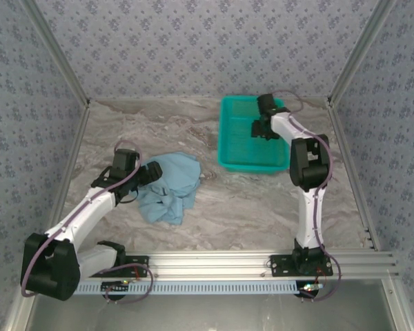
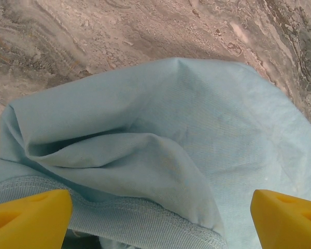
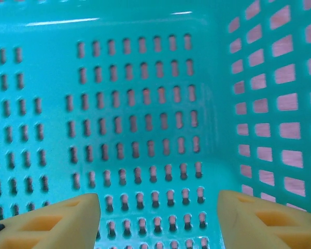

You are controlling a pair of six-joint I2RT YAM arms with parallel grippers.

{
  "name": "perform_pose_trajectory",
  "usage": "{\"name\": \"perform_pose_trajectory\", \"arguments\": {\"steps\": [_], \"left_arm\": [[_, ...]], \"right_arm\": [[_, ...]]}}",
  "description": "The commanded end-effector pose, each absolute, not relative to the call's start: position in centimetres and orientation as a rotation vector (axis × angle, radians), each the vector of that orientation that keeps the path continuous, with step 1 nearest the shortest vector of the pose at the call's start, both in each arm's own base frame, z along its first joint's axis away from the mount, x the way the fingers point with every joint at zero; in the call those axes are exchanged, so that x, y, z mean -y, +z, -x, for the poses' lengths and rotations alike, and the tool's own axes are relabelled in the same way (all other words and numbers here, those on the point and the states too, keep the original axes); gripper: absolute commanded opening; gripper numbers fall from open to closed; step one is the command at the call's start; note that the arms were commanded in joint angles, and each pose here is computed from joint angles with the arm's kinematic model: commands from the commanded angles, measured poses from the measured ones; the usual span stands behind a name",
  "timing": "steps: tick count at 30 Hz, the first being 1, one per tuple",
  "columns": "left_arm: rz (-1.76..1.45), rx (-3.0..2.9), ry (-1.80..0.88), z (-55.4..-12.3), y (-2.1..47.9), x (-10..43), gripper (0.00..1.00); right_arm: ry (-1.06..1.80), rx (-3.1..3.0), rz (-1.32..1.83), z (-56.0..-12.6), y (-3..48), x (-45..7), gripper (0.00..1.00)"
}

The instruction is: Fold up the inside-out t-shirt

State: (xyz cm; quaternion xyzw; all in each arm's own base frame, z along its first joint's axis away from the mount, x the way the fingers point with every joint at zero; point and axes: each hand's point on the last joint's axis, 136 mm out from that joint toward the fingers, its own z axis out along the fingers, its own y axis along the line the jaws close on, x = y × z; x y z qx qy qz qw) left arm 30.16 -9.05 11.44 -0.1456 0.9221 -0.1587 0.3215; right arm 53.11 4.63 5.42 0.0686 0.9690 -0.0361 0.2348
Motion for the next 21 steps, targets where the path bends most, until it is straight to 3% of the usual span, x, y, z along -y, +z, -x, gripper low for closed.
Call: {"name": "perform_pose_trajectory", "arguments": {"steps": [1,6,11,15,21], "left_arm": [[0.337,-2.377,-0.421,-30.4,13.0,9.3,0.89],[0.333,-2.383,-0.419,-30.1,12.5,9.3,0.89],[0.324,-2.394,-0.42,-30.2,12.2,9.6,0.89],[0.31,-2.391,-0.427,-30.3,12.5,10.0,0.89],[0.286,-2.389,-0.431,-30.7,12.9,10.6,0.89]], "right_arm": [[-0.21,-2.688,-0.281,-52.7,5.6,1.9,0.62],[-0.227,-2.641,-0.416,-54.6,5.9,9.7,0.59],[-0.288,-2.564,-0.432,-56.8,8.9,12.3,0.6],[-0.037,-2.482,-0.34,-55.1,12.3,5.9,0.7],[0.234,-2.398,-0.169,-48.4,14.7,-3.7,0.83]]}}
